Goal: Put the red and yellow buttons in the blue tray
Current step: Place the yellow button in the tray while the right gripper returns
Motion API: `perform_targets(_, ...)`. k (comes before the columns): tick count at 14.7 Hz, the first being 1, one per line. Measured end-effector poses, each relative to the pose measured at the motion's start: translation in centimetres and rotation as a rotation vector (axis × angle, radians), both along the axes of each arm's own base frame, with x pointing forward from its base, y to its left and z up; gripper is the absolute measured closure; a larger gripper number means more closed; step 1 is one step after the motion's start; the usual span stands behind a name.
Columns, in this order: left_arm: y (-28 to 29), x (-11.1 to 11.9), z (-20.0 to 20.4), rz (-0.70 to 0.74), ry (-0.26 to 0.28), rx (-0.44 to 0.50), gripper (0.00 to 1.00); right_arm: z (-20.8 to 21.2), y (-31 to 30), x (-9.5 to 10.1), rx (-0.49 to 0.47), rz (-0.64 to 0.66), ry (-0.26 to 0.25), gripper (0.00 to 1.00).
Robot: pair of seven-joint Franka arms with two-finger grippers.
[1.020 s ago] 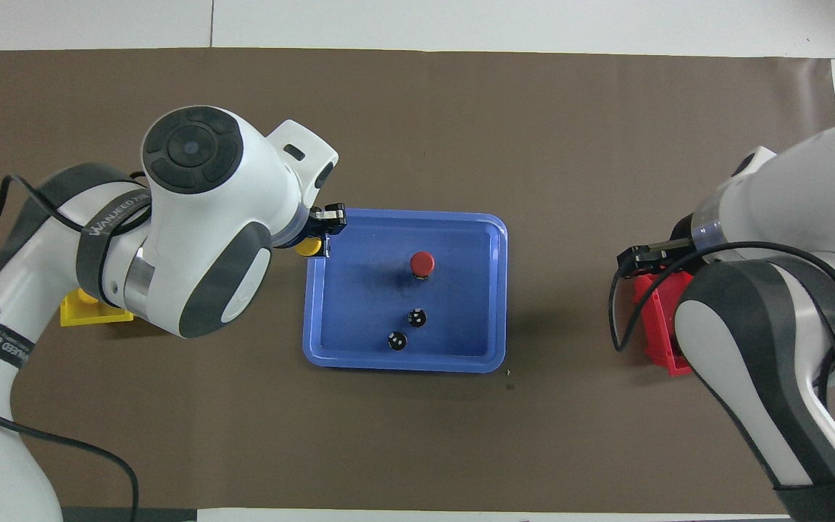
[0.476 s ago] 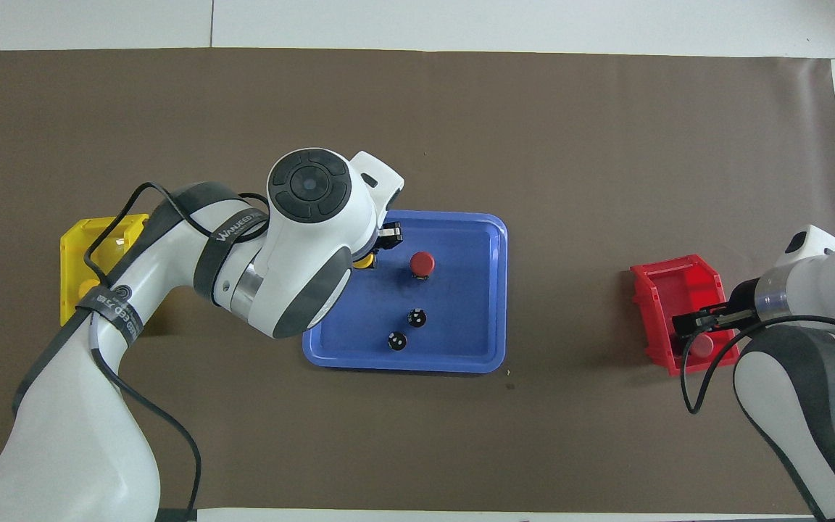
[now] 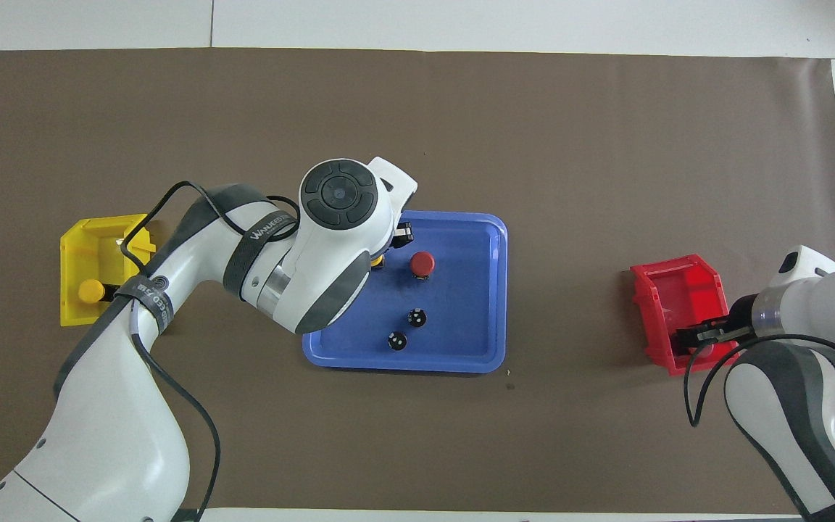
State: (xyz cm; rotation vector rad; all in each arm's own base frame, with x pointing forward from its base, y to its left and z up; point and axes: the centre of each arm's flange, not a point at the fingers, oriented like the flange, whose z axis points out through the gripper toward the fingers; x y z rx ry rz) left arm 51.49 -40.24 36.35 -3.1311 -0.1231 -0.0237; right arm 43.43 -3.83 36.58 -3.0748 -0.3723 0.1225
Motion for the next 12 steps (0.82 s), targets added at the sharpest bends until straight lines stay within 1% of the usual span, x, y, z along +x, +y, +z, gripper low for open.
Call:
perform_targets(2,-0.1,0.1,0.2,0.000,-0.003,-0.002,0.56,-0.4,0.0,-0.3,-0.020,0.018,0.011,0.34)
perform_targets(4,-0.1,0.2,0.8,0.002,-0.004,-0.002,0.37,-0.8,0.0,-0.5,-0.021,0.020,0.019,0.35)
perform_targets(5,-0.1,0.4,1.4,0.005,-0.003,0.001,0.30,-0.8,0.0,-0.6,-0.021,0.020,0.021,0.35)
perform_targets(6,0.1,0.5,2.2,0.008,-0.004,0.004,0.30,-0.9,0.0,-0.6,-0.020,0.021,0.023,0.35)
perform_targets(8,1.1,0.9,4.5,0.021,-0.013,0.011,0.18,-1.0,0.0,-0.8,-0.020,0.021,0.025,0.35)
perform_targets(9,2.3,1.2,6.0,0.021,-0.015,0.018,0.18,-1.1,0.1,-0.8,-0.020,0.021,0.028,0.35)
perform_targets(10,4.1,1.8,7.7,0.009,-0.013,0.028,0.11,-1.2,0.1,-0.9,-0.020,0.021,0.029,0.36)
perform_targets(11,6.5,2.6,9.4,-0.011,-0.006,0.038,0.02,-1.3,0.1,-0.9,-0.020,0.021,0.031,0.37)
perform_targets(12,9.2,3.6,11.1,-0.037,0.004,0.048,0.00,-1.4,0.1,-1.0,-0.019,0.021,0.033,0.38)
